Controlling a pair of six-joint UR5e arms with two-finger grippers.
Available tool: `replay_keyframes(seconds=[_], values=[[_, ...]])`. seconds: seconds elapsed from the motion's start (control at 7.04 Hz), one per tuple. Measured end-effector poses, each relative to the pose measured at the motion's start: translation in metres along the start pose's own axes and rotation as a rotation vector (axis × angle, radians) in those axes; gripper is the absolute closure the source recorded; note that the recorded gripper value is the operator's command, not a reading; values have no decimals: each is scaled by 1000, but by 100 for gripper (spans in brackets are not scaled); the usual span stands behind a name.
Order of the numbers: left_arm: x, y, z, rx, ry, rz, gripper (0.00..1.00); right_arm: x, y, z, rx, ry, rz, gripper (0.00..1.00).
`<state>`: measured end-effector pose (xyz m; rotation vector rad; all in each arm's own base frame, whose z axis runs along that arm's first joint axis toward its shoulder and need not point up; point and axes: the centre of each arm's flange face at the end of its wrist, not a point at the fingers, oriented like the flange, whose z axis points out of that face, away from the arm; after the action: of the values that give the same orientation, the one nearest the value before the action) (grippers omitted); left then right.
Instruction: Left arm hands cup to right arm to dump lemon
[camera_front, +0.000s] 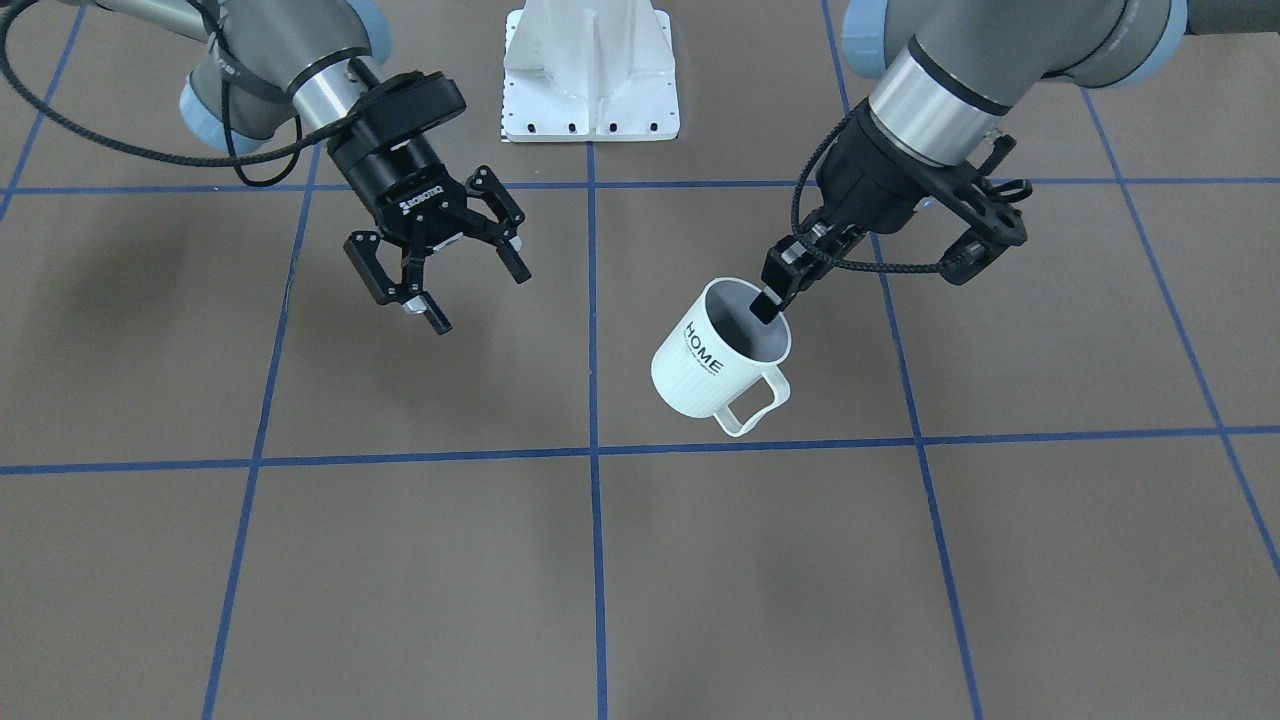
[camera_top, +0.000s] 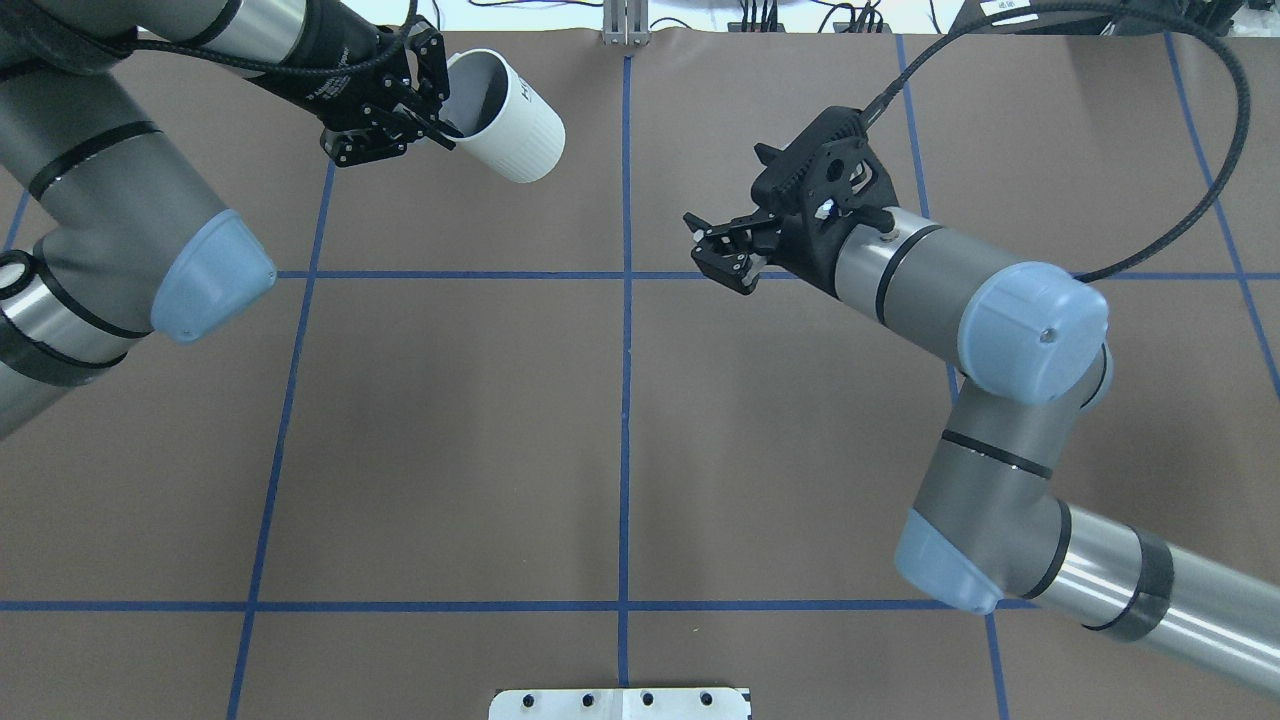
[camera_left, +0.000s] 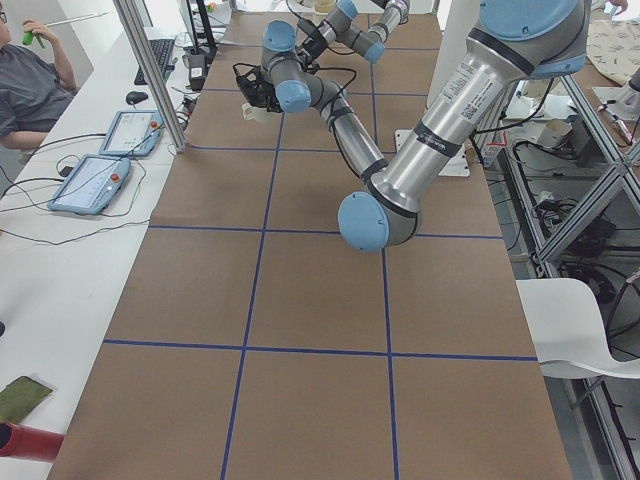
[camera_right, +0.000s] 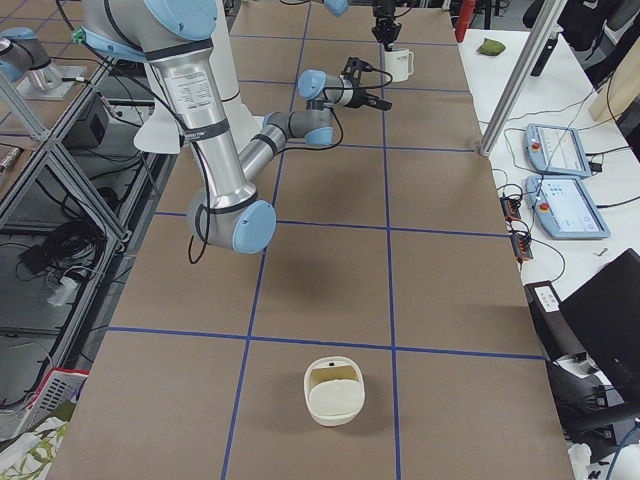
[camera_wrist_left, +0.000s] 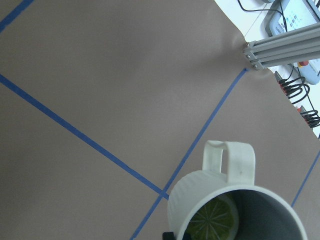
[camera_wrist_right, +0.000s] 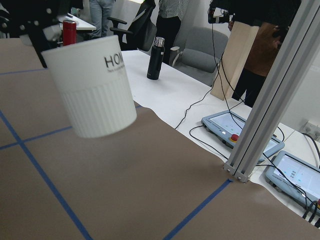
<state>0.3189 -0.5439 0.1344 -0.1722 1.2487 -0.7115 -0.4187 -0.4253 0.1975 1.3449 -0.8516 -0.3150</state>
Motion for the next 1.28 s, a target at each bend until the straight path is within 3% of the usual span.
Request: replay_keyframes(seconds=[0.57, 1.28], values=[[31, 29, 19, -6, 14, -22, 100, -44, -6, 26, 38, 35, -11, 5], [28, 56, 35, -45, -1, -1, 100, -43, -14, 23, 72, 59, -63, 6]])
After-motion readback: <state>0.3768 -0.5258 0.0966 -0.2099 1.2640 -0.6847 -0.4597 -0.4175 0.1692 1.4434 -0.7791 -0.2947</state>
